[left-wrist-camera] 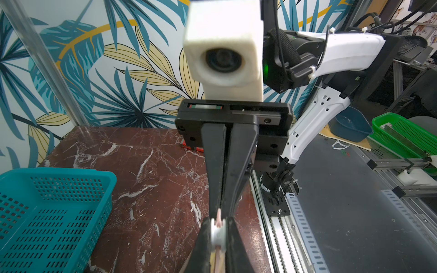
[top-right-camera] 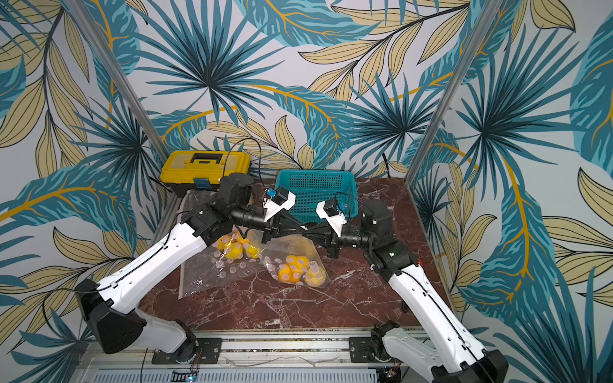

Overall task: Open the zip-top bag and take out the pear
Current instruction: Unzip the zipper on the zipper food storage bag.

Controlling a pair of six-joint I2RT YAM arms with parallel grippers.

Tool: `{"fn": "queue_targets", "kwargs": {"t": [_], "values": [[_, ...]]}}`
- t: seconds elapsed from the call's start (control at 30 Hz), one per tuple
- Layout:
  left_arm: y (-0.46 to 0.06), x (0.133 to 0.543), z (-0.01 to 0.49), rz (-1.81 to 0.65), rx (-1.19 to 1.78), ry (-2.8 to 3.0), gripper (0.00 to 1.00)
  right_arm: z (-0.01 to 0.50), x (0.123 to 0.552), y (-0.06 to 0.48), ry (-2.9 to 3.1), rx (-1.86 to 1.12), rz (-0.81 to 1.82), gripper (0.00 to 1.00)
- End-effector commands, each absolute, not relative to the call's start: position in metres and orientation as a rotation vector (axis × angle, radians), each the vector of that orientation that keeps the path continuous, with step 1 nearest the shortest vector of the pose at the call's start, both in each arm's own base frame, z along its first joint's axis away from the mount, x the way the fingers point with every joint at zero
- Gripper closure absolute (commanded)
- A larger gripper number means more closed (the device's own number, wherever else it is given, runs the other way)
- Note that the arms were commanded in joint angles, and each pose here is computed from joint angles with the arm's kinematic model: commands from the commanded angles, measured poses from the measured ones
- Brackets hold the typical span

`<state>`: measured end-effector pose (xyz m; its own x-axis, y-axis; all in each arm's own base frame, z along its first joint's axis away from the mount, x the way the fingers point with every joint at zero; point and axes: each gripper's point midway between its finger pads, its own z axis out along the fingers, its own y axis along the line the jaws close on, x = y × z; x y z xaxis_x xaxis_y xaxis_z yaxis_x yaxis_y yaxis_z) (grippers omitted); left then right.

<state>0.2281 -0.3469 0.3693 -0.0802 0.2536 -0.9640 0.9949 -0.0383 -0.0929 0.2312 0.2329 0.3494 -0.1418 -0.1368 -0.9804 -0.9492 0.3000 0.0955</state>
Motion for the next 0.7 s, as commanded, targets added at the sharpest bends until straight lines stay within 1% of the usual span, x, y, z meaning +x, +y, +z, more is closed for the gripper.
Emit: {"fn": "queue_targets", "kwargs": {"t": [0.0,0.13,0.3,0.53,0.67], "values": [[-0.325,0.239,0.364,-1.116,1.339,1.485,0.98,0.361,0.228,0.224,1.495,-1.018,0.909,1.0],[-0.308,0.247,0.351,-1.089,1.298,1.542,0.98,0.364,0.228,0.218,1.493,-0.986,0.856,1.0],[-0.28,0.255,0.326,-1.011,1.25,1.659,0.98,0.363,0.236,0.201,1.541,-0.9,0.722,1.0],[-0.213,0.261,0.296,-0.865,1.071,1.809,0.98,0.369,0.244,0.17,1.562,-0.762,0.51,1.0],[-0.19,0.262,0.285,-0.798,0.999,1.862,0.98,0.37,0.244,0.159,1.564,-0.72,0.455,1.0]]}}
